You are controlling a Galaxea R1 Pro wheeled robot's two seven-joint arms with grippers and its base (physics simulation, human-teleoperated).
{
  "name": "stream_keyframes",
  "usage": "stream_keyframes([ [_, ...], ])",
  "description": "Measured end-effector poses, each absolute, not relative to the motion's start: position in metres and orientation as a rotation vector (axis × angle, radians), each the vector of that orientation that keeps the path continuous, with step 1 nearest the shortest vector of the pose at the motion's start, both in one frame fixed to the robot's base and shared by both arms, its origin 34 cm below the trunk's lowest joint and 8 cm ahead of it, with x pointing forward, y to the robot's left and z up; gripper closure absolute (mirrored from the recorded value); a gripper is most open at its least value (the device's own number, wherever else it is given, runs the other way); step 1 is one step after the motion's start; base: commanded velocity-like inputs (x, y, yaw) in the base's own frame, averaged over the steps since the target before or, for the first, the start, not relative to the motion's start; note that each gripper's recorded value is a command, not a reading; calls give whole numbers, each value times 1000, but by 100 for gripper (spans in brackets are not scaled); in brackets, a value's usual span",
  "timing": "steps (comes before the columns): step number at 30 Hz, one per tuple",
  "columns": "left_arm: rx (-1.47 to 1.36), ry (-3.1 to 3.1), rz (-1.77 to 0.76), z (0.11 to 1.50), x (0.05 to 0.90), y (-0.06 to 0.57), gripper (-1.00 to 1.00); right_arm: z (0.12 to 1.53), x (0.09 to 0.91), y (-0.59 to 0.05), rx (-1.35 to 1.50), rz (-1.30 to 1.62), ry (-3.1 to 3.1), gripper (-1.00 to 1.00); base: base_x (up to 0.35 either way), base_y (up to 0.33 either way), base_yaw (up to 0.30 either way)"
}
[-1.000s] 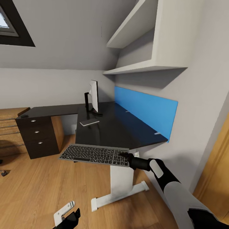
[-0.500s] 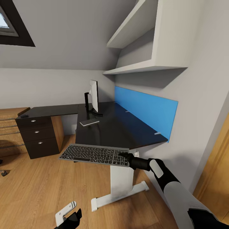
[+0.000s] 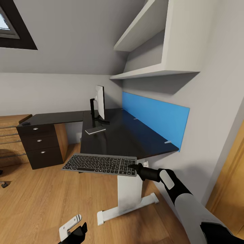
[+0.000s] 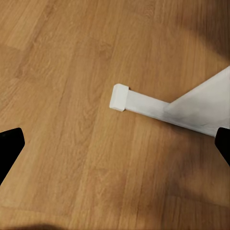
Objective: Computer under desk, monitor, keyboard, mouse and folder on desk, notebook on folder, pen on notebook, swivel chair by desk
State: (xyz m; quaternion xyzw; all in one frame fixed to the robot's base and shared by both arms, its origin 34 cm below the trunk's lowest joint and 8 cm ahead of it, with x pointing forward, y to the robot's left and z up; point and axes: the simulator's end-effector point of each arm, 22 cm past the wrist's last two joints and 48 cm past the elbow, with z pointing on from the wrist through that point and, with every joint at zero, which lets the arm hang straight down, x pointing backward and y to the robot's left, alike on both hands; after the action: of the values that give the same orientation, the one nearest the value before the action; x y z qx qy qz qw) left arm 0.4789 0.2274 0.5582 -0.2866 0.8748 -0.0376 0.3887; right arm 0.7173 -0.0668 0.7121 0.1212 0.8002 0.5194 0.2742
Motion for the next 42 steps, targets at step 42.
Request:
stream_keyframes([
  [42,-669,2250,-128,612,483,203,-100,804,716,-39,146,1465,2055,100,0,0,86],
])
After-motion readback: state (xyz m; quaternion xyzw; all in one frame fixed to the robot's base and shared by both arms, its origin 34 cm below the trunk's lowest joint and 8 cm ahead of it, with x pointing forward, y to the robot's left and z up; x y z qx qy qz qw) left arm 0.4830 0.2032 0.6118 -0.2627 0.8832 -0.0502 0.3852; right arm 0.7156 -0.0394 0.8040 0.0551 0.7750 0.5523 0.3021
